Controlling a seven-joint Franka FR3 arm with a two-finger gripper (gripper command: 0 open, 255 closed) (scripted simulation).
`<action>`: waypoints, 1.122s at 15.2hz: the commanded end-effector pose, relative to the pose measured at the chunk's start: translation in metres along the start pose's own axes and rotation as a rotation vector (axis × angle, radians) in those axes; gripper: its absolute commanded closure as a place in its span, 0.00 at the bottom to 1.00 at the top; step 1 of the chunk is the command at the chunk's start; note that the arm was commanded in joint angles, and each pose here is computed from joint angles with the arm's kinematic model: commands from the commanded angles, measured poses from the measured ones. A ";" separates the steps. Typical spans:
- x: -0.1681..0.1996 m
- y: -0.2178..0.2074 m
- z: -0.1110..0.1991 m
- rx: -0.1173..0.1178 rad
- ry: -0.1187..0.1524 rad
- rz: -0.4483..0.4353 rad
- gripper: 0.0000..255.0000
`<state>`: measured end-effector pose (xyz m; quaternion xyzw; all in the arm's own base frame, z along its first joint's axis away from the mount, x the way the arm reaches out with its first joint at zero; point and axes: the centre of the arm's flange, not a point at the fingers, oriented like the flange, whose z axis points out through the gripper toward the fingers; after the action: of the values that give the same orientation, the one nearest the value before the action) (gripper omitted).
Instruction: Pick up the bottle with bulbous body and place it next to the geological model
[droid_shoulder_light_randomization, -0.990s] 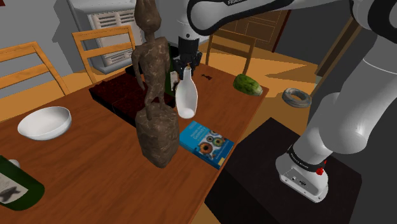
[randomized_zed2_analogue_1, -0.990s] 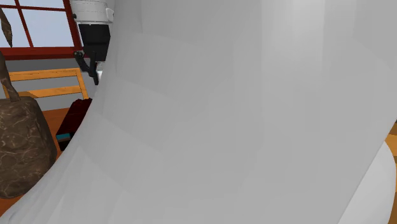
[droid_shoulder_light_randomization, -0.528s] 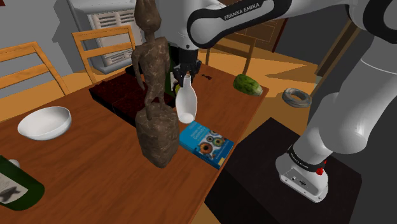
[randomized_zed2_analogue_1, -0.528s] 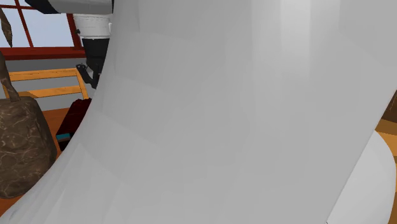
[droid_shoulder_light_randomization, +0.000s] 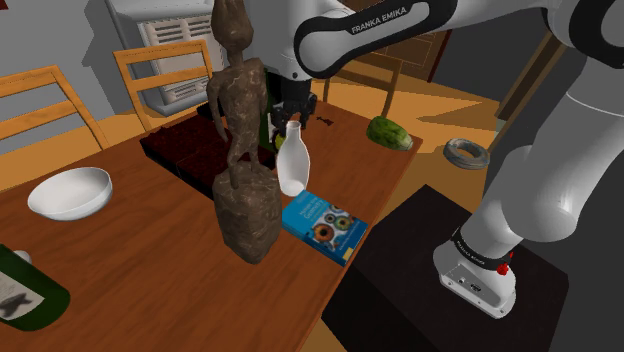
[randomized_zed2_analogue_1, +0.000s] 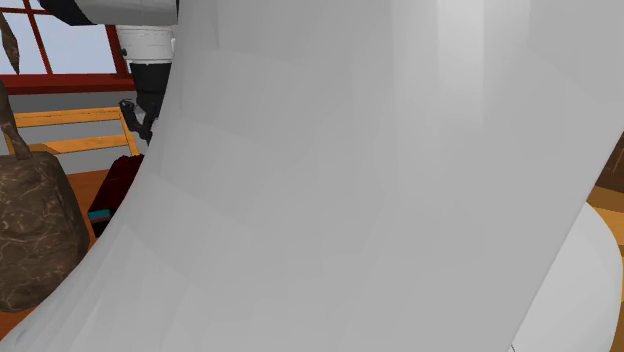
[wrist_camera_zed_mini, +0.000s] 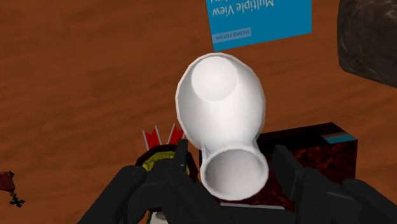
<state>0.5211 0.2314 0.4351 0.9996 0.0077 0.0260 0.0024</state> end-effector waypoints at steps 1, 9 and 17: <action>0.000 0.000 0.000 0.000 0.000 0.000 0.00; 0.000 0.000 -0.050 0.000 0.000 0.000 0.00; 0.000 0.000 -0.050 0.000 0.000 0.000 0.00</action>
<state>0.5185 0.2315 0.4851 0.9996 0.0077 0.0262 0.0023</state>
